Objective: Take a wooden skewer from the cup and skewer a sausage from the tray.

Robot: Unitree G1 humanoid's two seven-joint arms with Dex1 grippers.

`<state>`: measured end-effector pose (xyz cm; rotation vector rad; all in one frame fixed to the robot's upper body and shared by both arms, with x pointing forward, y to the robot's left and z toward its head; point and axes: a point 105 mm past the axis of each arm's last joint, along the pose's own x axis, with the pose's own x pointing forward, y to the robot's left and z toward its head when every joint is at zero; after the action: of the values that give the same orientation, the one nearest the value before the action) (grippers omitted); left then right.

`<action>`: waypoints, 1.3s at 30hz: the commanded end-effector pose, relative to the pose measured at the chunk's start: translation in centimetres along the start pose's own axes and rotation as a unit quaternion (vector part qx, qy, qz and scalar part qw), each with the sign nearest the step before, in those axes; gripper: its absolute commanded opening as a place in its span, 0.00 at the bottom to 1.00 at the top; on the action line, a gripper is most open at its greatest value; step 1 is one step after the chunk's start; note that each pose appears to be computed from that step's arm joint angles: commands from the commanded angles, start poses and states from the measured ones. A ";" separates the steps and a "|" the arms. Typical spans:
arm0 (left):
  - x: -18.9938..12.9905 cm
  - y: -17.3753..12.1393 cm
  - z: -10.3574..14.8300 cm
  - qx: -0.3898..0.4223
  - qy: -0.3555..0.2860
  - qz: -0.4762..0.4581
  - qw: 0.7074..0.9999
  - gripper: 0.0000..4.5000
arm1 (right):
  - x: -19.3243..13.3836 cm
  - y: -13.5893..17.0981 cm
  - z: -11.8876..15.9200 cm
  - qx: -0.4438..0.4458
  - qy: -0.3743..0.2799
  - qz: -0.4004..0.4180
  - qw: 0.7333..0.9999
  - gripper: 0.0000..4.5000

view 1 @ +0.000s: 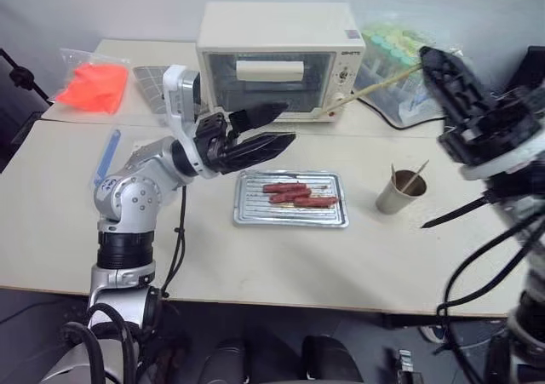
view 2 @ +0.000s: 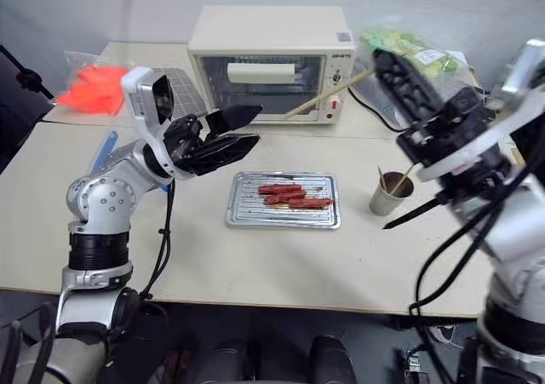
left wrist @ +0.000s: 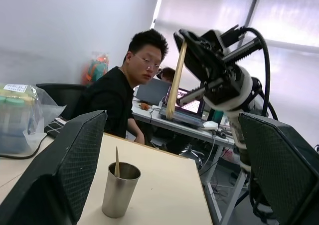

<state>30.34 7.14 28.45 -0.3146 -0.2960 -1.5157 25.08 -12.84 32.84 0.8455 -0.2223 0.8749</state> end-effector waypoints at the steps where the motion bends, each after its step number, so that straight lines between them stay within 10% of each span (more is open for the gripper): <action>1: 0.7 -0.7 0.6 0.022 -0.002 -0.020 1.000 1.00 | 0.2 1.5 -1.2 0.021 0.006 0.032 0.999 0.00; 6: 0.9 -1.0 0.4 0.017 0.003 -0.031 0.999 1.00 | 0.5 1.5 -1.8 0.038 0.011 0.036 0.999 0.00; 16: 1.4 -1.6 -0.2 0.009 0.007 -0.041 0.999 0.43 | 0.4 1.3 -1.6 0.049 0.001 0.042 0.998 0.00; 26: 2.2 -2.2 -0.4 -0.008 -0.017 -0.047 0.999 0.43 | 0.4 1.1 -1.6 0.052 -0.002 0.039 0.998 0.00; 33: 2.3 -2.4 -0.3 -0.017 -0.033 -0.043 0.998 0.04 | 0.4 1.0 -1.3 0.052 -0.012 0.037 0.998 0.00; 39: 2.4 -2.3 -0.1 -0.015 -0.041 -0.036 0.998 0.01 | 0.4 0.9 -1.2 0.050 -0.014 0.035 0.998 0.00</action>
<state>28.82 4.56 28.33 -0.3949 -0.2949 -1.5685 24.94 -11.13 32.19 0.9441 -0.1968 0.9308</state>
